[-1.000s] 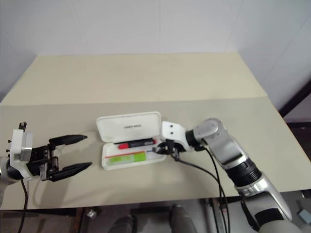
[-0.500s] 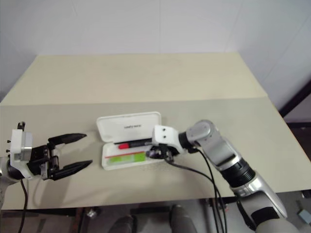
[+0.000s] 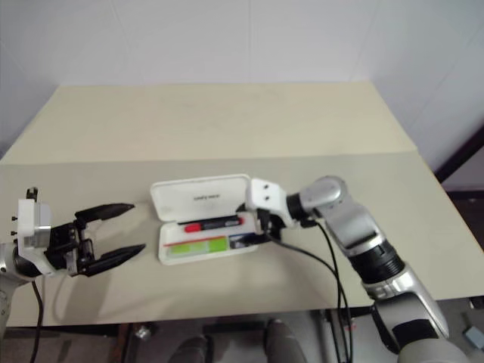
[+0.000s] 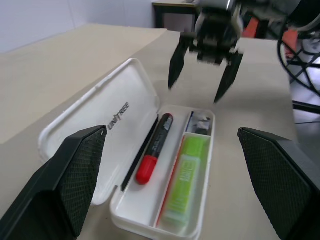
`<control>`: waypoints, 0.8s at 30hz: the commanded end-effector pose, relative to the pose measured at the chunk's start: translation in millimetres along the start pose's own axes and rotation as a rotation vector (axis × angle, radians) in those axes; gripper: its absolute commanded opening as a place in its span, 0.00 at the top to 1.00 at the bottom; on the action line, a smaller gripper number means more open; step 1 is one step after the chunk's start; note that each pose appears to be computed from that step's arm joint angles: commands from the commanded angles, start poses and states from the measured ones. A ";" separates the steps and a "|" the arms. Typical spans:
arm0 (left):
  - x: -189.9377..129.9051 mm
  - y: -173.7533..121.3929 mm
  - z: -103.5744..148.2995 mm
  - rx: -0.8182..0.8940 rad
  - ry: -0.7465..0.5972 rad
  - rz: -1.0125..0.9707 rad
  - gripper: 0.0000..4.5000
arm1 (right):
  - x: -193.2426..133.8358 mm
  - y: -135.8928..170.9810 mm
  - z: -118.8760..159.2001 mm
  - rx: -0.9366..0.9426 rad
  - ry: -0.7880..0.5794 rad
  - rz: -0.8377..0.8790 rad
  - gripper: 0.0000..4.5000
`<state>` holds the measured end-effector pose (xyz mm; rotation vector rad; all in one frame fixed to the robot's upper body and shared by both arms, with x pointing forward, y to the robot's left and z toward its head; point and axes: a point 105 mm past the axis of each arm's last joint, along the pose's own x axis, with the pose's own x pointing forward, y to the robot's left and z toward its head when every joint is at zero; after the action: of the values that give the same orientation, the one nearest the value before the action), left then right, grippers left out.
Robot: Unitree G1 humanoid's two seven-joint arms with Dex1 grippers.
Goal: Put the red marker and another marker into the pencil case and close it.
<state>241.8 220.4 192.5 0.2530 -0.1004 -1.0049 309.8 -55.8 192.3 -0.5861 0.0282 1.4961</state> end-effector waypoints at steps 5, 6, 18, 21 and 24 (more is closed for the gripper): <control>6.1 24.5 8.3 0.062 -0.024 0.031 0.00 | -25.1 -0.8 11.5 0.088 -0.302 -0.026 0.00; 6.9 32.7 8.4 0.057 -0.029 0.060 0.00 | -25.9 -1.3 5.3 0.094 -0.290 -0.032 0.00; 17.3 69.0 1.5 0.033 0.003 0.049 0.72 | -39.6 -13.4 -5.5 0.139 -0.324 -0.115 0.00; 20.0 85.7 4.4 0.051 0.010 0.059 0.94 | -44.6 -14.7 -6.8 0.149 -0.333 -0.131 0.00; 21.0 99.0 12.8 0.077 0.004 0.065 0.99 | -48.2 -16.9 -7.1 0.147 -0.335 -0.153 0.00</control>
<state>330.0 245.9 217.2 0.2721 -0.1192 -0.9456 322.7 -95.1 199.0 -0.2112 -0.1155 1.4413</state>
